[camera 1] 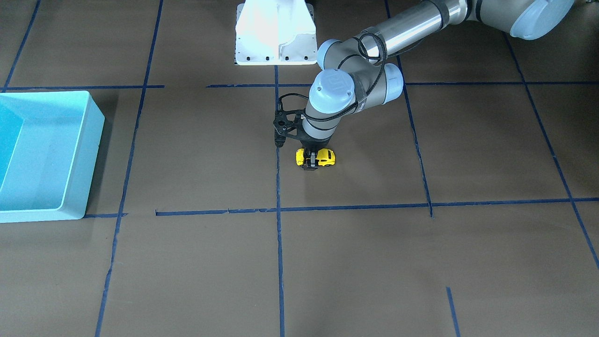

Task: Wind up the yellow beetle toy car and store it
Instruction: 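Keep pulling the car back toward the robot with the left gripper, then open the left gripper to release the car so it rolls forward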

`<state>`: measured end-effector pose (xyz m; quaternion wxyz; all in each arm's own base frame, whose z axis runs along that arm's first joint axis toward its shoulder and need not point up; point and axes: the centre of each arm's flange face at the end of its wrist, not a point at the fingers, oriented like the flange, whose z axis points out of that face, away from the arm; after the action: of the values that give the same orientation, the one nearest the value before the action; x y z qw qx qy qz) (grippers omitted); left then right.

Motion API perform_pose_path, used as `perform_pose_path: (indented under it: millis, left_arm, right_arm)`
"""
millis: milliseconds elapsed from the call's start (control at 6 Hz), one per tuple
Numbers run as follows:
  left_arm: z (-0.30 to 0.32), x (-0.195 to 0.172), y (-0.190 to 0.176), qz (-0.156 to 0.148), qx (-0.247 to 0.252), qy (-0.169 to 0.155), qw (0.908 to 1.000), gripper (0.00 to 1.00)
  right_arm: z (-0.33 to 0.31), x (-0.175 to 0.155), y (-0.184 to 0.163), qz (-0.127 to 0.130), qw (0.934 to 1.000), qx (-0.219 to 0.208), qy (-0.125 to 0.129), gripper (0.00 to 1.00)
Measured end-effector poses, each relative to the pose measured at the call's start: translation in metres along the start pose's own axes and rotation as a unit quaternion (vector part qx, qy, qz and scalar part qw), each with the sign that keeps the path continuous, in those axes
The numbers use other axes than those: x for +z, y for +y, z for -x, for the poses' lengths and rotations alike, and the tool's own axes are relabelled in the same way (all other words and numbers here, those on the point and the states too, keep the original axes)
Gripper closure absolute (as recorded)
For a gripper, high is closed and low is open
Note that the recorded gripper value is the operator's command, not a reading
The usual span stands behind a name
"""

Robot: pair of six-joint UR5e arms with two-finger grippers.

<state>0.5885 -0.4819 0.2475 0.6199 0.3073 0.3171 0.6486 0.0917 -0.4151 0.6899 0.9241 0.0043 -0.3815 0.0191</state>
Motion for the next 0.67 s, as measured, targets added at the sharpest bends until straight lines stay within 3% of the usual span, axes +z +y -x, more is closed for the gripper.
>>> perform_pose_path:
  millis: [167,667]
  left_arm:
    - [-0.0004,0.0005,0.0040,-0.001,0.000,0.001,1.0000,0.01]
    - [-0.0015,0.0010,0.0053,-0.002,0.002,0.005,1.0000,0.00]
  right_arm:
    - [-0.0002,0.0001,0.0001,0.000,1.0000,0.000,0.000,0.00]
    - [-0.0006,0.0005,0.0001,0.000,1.0000,0.000,0.001,0.00]
